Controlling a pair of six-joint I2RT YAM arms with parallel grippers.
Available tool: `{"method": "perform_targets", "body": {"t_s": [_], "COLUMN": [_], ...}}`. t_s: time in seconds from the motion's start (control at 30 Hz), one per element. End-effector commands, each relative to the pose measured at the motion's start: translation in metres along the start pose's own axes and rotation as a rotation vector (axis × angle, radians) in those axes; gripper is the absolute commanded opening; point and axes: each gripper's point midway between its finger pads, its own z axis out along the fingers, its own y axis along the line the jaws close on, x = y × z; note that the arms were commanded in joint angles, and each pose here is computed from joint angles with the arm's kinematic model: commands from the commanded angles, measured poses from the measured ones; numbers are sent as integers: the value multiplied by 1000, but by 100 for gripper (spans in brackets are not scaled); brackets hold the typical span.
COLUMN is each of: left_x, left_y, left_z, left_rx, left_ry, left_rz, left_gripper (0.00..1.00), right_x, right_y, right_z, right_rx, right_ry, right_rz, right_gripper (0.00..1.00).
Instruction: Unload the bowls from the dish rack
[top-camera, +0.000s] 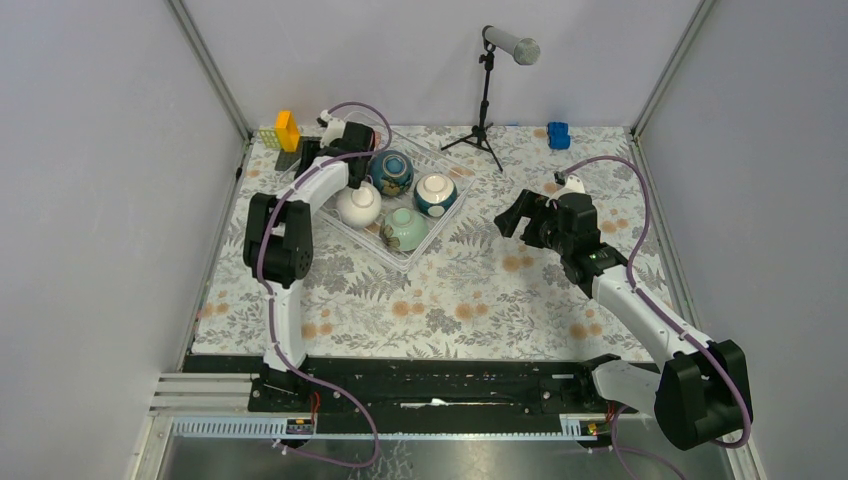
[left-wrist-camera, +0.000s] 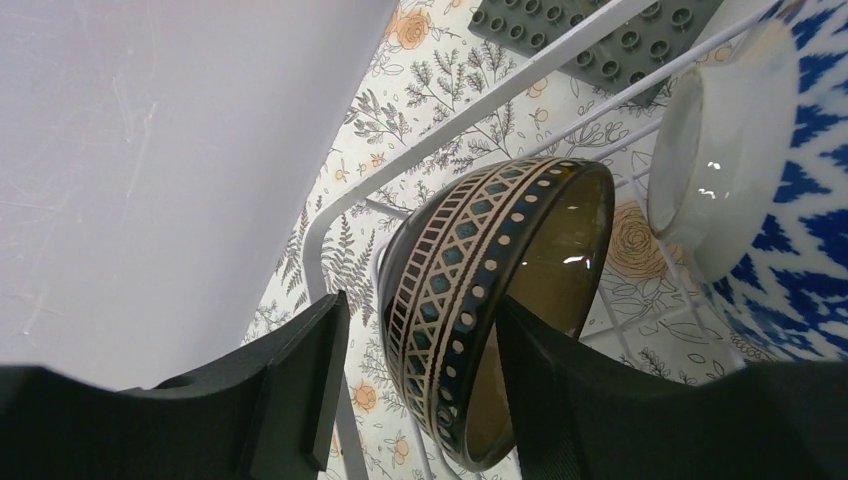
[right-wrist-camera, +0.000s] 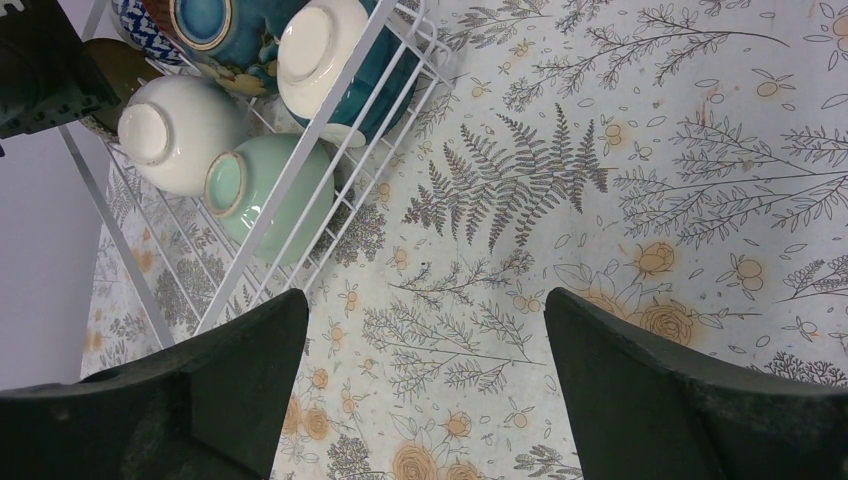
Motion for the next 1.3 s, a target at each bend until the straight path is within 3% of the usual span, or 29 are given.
{"method": "perform_targets", "body": {"t_s": [0.0,0.23,0.53,1.27], "left_x": [-15,-14,-19,-31], "left_y": [9,6,13,19], "left_z": [-2,1,0,-14], "left_rx": [-42,-49,-99,-219], "left_ry": [-24,-22,-23,-68], "left_rz": [-18,-20,4,91], "left_gripper": [59,56,41,48], "right_x": [-18,-20,-22,-23], "right_y": [13,18,23,25], "right_z": [-5,-7,-7,-7], "right_rx": [-36,-54,-70,-79], "right_ry": [-66,-70,-66,-57], "right_rz": [-21,-14,-13,-12], "right_gripper": [95,95,95,95]}}
